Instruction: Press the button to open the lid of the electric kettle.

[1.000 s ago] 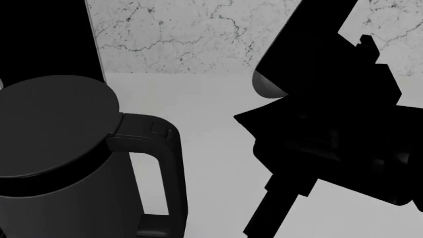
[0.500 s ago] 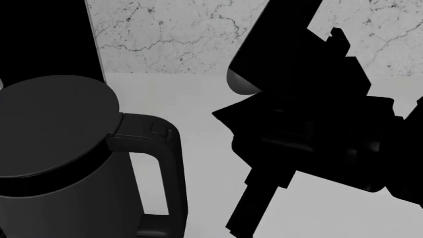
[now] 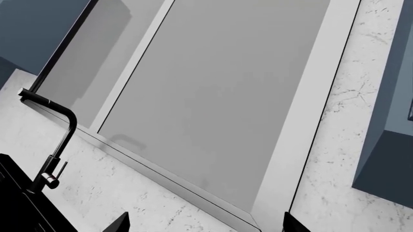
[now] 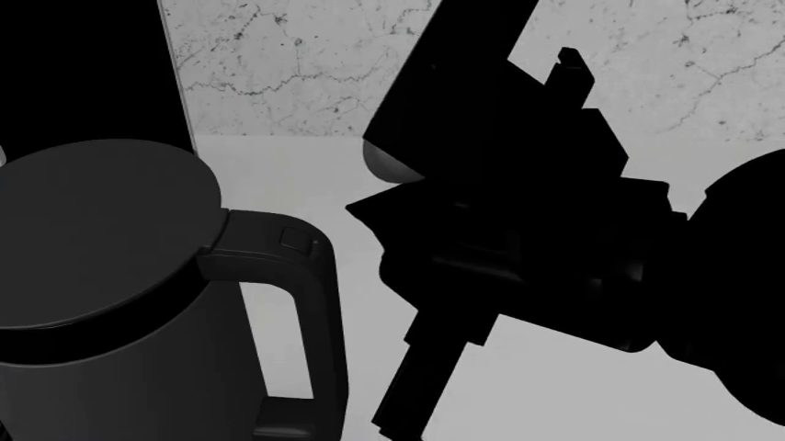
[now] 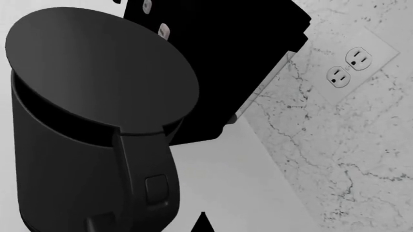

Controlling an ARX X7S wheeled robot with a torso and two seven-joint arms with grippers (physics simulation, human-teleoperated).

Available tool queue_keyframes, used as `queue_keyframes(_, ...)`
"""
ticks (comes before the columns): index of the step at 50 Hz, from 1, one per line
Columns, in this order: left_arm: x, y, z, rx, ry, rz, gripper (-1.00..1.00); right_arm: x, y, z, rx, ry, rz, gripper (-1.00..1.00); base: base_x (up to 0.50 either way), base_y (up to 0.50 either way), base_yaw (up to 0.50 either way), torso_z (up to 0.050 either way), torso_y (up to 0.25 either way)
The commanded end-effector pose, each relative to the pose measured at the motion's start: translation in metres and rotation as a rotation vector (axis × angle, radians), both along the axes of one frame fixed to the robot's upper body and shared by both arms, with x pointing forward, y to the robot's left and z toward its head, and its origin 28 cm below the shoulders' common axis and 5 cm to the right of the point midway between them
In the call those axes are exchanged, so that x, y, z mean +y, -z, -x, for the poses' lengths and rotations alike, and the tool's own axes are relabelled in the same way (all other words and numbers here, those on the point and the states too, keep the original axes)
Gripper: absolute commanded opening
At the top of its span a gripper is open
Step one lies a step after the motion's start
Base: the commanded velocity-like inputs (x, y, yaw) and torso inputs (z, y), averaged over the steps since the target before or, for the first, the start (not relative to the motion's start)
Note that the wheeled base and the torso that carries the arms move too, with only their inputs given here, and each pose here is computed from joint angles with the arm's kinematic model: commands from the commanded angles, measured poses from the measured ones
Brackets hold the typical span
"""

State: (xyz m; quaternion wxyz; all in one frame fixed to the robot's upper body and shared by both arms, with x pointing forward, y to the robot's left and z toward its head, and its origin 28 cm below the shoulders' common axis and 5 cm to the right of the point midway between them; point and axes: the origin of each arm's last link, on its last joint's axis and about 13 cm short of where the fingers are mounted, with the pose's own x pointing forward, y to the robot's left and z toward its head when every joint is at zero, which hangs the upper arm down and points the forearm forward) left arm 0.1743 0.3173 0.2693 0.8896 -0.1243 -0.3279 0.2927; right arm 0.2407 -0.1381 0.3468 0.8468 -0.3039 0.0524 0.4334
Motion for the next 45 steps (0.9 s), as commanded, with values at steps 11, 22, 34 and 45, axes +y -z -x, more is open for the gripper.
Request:
queue_keyframes(11,0.006,0.007,-0.004,0.046,-0.076,0.088,1.00,0.013,0.003,-0.004,0.024,-0.065,0.015,-1.00,0.00,0.00,0.00,0.000,0.000)
queue_keyframes(22,0.006,0.006,-0.004,0.046,-0.075,0.087,1.00,0.015,0.003,-0.007,0.025,-0.069,0.017,-1.00,0.00,0.00,0.00,0.000,0.000)
queue_keyframes(34,0.006,0.005,-0.004,0.044,-0.076,0.084,1.00,0.021,0.005,-0.014,0.026,-0.088,0.018,-1.00,0.00,0.00,0.00,0.000,0.000)
queue_keyframes(45,0.006,0.006,-0.004,0.046,-0.077,0.082,1.00,0.025,0.007,-0.016,0.031,-0.115,0.015,-1.00,0.00,0.00,0.00,0.000,0.000)
